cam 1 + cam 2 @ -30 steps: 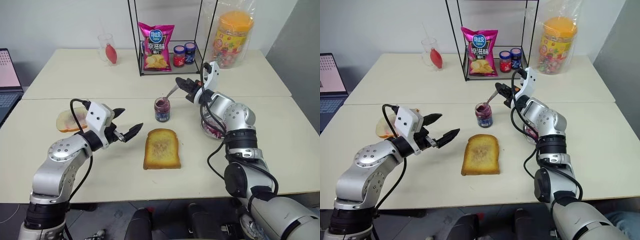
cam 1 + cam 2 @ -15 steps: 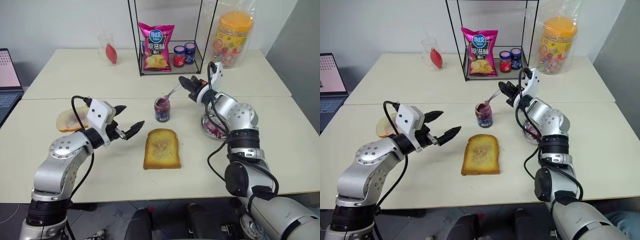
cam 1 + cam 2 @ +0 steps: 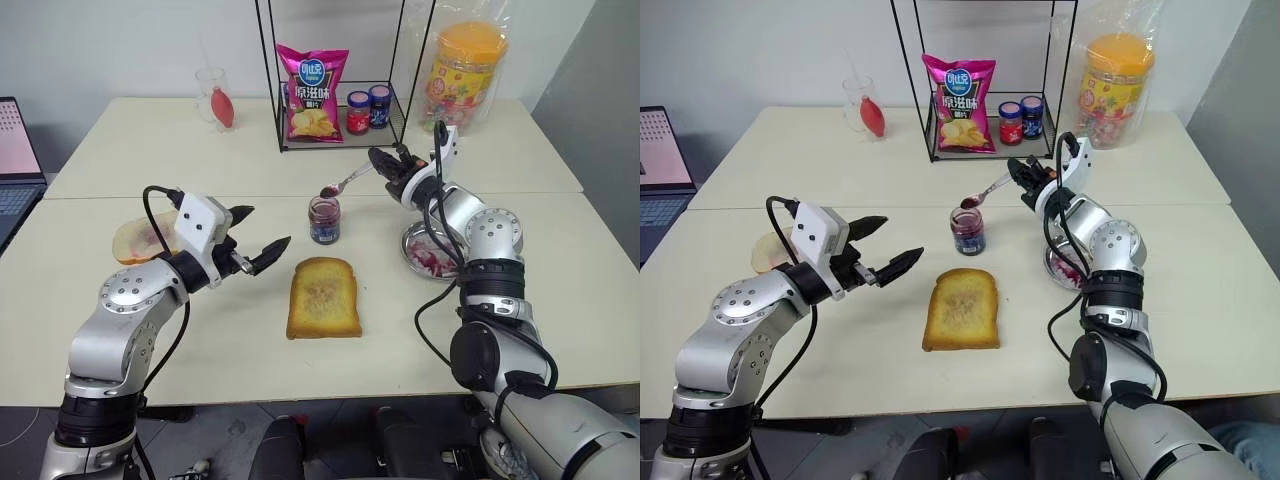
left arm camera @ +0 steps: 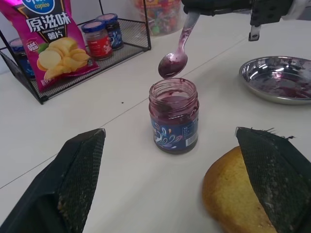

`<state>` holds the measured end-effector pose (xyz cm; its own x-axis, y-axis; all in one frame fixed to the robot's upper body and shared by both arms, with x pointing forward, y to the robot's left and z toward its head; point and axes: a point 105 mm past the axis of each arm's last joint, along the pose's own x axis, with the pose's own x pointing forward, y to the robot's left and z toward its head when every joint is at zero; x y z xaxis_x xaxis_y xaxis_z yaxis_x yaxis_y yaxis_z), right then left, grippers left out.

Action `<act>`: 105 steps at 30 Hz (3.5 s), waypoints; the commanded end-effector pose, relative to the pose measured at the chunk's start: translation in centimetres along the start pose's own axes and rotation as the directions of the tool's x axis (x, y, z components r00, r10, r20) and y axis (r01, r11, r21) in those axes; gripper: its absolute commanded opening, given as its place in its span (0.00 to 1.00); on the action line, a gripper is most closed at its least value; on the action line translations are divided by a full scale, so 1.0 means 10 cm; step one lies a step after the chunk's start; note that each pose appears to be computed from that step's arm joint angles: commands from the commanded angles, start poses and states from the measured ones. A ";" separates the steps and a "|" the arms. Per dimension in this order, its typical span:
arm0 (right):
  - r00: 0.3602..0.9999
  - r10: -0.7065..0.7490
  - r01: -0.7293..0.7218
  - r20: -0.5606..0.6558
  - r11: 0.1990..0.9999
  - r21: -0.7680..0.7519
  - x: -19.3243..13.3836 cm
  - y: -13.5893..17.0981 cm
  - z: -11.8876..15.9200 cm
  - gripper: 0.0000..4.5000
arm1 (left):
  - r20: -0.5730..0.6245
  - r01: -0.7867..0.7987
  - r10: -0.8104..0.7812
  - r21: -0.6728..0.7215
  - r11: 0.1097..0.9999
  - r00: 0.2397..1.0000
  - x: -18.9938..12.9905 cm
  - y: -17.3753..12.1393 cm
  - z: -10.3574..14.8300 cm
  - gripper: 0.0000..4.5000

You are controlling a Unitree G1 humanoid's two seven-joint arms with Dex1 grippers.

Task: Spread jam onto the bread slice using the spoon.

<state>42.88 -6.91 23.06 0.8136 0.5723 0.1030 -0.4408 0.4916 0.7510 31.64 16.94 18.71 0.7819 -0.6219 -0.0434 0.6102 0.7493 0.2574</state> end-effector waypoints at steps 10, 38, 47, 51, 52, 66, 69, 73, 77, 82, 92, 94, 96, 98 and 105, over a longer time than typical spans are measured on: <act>0.940 0.283 -0.326 -0.189 0.906 -0.269 -0.41 0.79 -0.31 0.01 | -0.112 0.127 -0.114 0.112 0.986 0.987 -0.47 -0.12 -0.12 1.00; 0.929 0.133 -0.350 -0.346 0.622 -0.700 -0.69 0.39 -0.93 0.01 | -0.170 0.239 -0.219 0.107 0.965 0.961 -0.59 -0.56 -0.45 1.00; 0.921 0.214 -0.369 -0.326 0.745 -0.556 -0.81 0.56 -0.68 0.01 | -0.150 0.241 -0.223 0.115 0.964 0.963 -0.57 -0.58 -0.43 1.00; 0.902 0.253 -0.384 -0.350 0.840 -0.383 -0.86 0.56 -0.81 0.01 | -0.148 0.245 -0.227 0.119 0.962 0.962 -0.59 -0.59 -0.44 1.00; 0.903 0.257 -0.375 -0.345 0.864 -0.336 -0.86 0.54 -0.85 0.01 | -0.147 0.246 -0.228 0.119 0.962 0.962 -0.60 -0.59 -0.44 1.00; 0.931 0.112 -0.196 -0.346 0.956 -0.220 -0.68 0.02 -1.15 0.01 | -0.169 0.246 -0.226 0.110 0.963 0.959 -0.67 -0.59 -0.54 1.00; 0.930 0.087 -0.177 -0.357 0.957 -0.229 -0.69 -0.07 -1.17 0.01 | -0.165 0.249 -0.229 0.113 0.962 0.959 -0.66 -0.60 -0.52 1.00; 0.944 0.047 -0.129 -0.328 0.964 -0.234 -0.67 -0.19 -1.10 0.01 | -0.155 0.251 -0.233 0.115 0.961 0.960 -0.62 -0.60 -0.49 1.00; 0.972 -0.007 -0.042 -0.234 0.978 -0.205 -0.61 -0.32 -0.90 0.01 | -0.149 0.254 -0.236 0.117 0.960 0.960 -0.60 -0.60 -0.48 1.00; 0.987 -0.039 0.016 -0.155 0.989 -0.147 -0.58 -0.38 -0.70 0.01 | -0.142 0.259 -0.242 0.117 0.959 0.960 -0.57 -0.61 -0.47 1.00; 0.974 0.114 -0.131 -0.197 0.989 -0.072 -0.74 -0.09 -0.65 0.01 | -0.138 0.259 -0.243 0.114 0.959 0.960 -0.56 -0.62 -0.49 1.00; 0.960 0.140 -0.160 -0.241 0.985 -0.064 -0.79 -0.04 -0.74 0.01 | -0.142 0.258 -0.241 0.112 0.960 0.960 -0.57 -0.62 -0.50 1.00; 0.958 0.125 -0.145 -0.260 0.987 -0.062 -0.80 -0.07 -0.81 0.01 | -0.143 0.258 -0.241 0.111 0.960 0.960 -0.57 -0.62 -0.51 1.00; 0.958 0.099 -0.117 -0.269 0.992 -0.052 -0.77 -0.11 -0.89 0.01 | -0.143 0.260 -0.243 0.111 0.959 0.959 -0.57 -0.62 -0.51 1.00; 0.944 0.078 -0.097 -0.319 0.994 -0.045 -0.75 -0.12 -1.10 0.01 | -0.144 0.262 -0.246 0.109 0.959 0.958 -0.58 -0.63 -0.53 1.00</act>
<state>33.40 -4.84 13.71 0.6164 0.7844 -0.0684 -0.5157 0.4678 0.7178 23.99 17.05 11.77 0.6136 -0.7446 -0.2628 0.7837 0.5336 0.3179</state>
